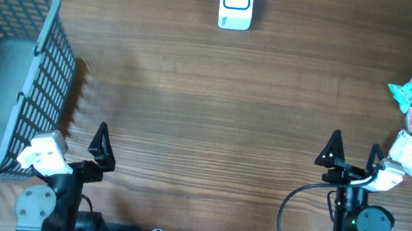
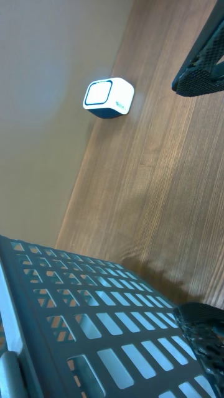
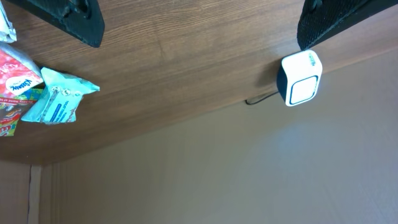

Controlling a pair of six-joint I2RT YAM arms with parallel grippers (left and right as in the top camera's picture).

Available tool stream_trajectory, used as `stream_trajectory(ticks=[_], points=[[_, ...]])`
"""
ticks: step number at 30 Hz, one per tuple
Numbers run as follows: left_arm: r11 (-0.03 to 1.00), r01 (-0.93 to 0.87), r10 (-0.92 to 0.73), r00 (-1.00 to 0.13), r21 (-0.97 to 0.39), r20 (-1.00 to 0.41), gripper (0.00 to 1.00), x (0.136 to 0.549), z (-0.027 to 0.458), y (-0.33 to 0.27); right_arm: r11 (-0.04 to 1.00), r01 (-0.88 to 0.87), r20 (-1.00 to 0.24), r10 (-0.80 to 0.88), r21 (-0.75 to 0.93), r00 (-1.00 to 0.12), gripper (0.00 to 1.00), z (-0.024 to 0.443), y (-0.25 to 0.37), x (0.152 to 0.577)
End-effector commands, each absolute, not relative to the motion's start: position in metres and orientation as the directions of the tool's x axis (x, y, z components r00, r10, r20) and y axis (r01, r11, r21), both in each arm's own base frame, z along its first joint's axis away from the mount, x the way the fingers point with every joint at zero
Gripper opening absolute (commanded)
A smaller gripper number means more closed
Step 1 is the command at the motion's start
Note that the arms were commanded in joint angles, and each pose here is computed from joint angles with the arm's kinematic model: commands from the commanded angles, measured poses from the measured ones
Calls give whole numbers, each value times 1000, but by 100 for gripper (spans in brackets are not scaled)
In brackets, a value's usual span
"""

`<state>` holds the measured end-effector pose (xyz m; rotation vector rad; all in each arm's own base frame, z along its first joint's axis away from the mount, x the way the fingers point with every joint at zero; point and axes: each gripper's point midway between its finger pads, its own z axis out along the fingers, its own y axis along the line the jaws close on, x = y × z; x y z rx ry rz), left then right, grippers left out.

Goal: Scan the item barcode

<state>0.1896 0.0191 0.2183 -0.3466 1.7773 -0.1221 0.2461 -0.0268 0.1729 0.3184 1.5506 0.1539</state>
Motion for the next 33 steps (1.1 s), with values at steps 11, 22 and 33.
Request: stream_trajectory(ticks=[11,22,33], points=[[968,-43,-250,-18,-249,-968,100,236,200,10,953,101,-958,285,286,32,100,175,-27,246],[992,-35,-124,-77,-122,-989,100,245,157,8,953,101,-958,284,286,32,100,175,-27,246],[998,9,-54,-77,-54,-996,100,246,156,0,953,101,-958,285,286,32,100,175,-27,246]])
